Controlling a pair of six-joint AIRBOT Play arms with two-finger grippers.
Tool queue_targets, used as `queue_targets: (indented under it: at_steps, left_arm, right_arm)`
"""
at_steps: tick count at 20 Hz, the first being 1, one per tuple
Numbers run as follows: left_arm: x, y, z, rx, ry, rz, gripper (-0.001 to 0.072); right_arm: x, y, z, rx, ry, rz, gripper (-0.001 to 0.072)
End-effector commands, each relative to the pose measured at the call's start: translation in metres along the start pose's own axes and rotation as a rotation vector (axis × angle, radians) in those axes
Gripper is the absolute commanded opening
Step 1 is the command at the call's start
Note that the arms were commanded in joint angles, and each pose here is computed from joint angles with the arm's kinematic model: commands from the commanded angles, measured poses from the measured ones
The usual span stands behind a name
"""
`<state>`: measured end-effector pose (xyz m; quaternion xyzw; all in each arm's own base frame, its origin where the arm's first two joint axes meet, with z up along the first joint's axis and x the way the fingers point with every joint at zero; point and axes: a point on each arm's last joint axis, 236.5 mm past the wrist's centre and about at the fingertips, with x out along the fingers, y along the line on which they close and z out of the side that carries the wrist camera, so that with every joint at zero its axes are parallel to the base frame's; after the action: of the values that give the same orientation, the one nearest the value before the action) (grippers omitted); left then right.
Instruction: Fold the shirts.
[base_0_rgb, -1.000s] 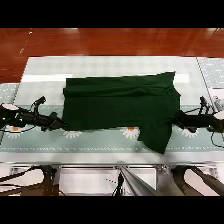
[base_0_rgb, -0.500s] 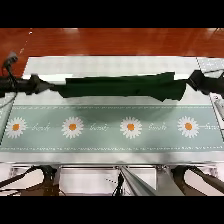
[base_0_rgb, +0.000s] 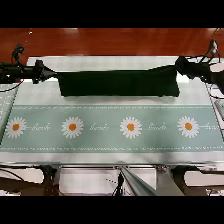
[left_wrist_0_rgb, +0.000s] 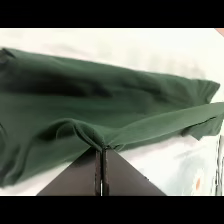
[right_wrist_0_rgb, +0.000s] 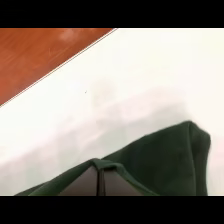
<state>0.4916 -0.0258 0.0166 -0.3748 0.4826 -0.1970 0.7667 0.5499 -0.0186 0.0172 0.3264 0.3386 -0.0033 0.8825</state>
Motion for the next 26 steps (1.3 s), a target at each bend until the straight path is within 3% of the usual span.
queue_targets:
  at_steps: [1,7,10,12,13,14,15,19,20,21,23,26]
  left_arm:
    - [0.026,0.024,0.009,-0.058,0.032,-0.001,0.0025]
    - [0.073,0.048,0.006,-0.084,0.045,0.032,0.0030]
    - [0.077,0.053,0.010,-0.086,0.023,0.046,0.0083]
    - [0.073,0.055,0.012,-0.098,0.019,0.047,0.0413]
    - [0.070,0.057,0.013,-0.130,0.016,0.046,0.0544]
    - [0.063,0.061,0.014,-0.168,0.016,0.043,0.0593]
    - [0.054,0.063,0.014,-0.188,0.022,0.035,0.0593]
    - [0.010,0.062,0.011,-0.203,0.049,-0.007,0.0586]
    - [0.002,0.058,0.011,-0.186,0.048,-0.014,0.0585]
    - [-0.005,0.053,0.012,-0.163,0.044,-0.018,0.0584]
    - [-0.013,0.040,0.014,-0.115,0.036,-0.025,0.0584]
    - [-0.014,0.022,0.013,-0.074,0.035,-0.030,0.0584]
  right_arm:
    - [0.032,-0.013,0.002,0.011,-0.009,-0.023,0.0020]
    - [0.054,-0.037,-0.021,0.030,0.047,-0.059,0.0020]
    - [0.055,-0.039,-0.015,0.027,0.022,-0.067,0.0021]
    - [0.054,-0.039,-0.014,0.029,0.019,-0.066,0.0026]
    - [0.052,-0.038,-0.011,0.024,0.010,-0.065,0.0126]
    - [0.046,-0.036,-0.004,0.004,-0.003,-0.061,0.0285]
    - [0.037,-0.034,0.005,-0.045,-0.020,-0.062,0.0330]
    - [-0.022,-0.069,0.047,-0.278,-0.053,-0.223,0.0330]
    - [-0.036,-0.089,0.045,-0.258,-0.017,-0.284,0.0372]
    - [-0.045,-0.110,0.035,-0.185,0.038,-0.327,0.0515]
    - [-0.055,-0.142,-0.005,-0.028,0.217,-0.346,0.0550]
    - [-0.047,-0.138,-0.054,0.136,0.409,-0.209,0.0550]
